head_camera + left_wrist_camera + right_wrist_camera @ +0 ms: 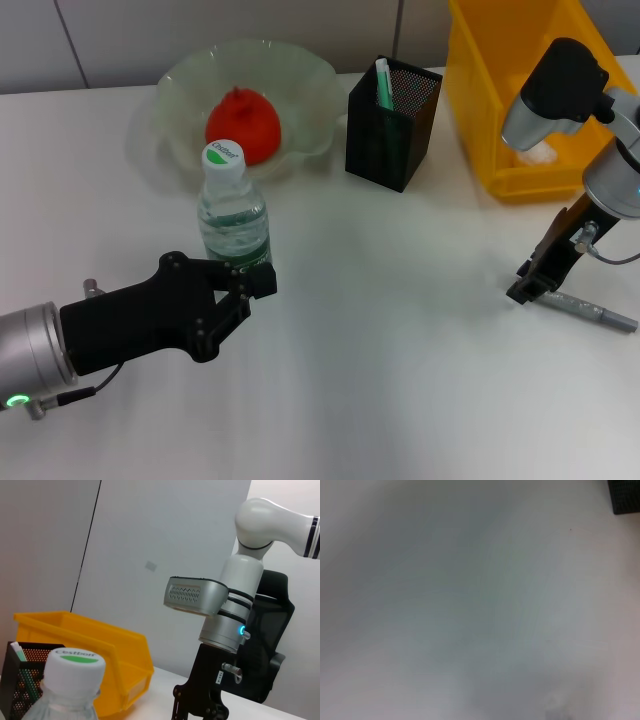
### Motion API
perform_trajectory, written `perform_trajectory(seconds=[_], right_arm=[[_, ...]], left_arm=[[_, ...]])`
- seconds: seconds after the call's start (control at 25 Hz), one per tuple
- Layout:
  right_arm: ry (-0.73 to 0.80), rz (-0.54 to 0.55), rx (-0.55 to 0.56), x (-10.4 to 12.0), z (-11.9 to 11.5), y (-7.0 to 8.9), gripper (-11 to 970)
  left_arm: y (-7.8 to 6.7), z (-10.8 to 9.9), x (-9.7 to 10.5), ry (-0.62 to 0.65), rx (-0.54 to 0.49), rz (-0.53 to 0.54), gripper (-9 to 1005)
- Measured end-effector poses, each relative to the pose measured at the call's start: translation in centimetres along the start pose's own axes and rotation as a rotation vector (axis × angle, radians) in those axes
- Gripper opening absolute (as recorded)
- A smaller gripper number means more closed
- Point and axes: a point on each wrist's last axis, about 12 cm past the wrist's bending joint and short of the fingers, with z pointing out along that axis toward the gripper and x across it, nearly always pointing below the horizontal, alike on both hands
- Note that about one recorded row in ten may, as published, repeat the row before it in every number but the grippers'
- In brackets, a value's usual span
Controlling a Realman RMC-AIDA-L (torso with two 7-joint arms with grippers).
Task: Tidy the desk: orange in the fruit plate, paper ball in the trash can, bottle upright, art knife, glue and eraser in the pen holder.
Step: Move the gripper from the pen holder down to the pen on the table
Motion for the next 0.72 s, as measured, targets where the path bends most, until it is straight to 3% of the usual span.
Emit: perform_trajectory(seconds=[0.72], right_arm=[[0.009, 0.012, -0.005, 0.08, 0.52, 0.07, 297]], left_arm=[[0.00, -0.12, 0.09, 0.003, -0.004, -0.001, 15]])
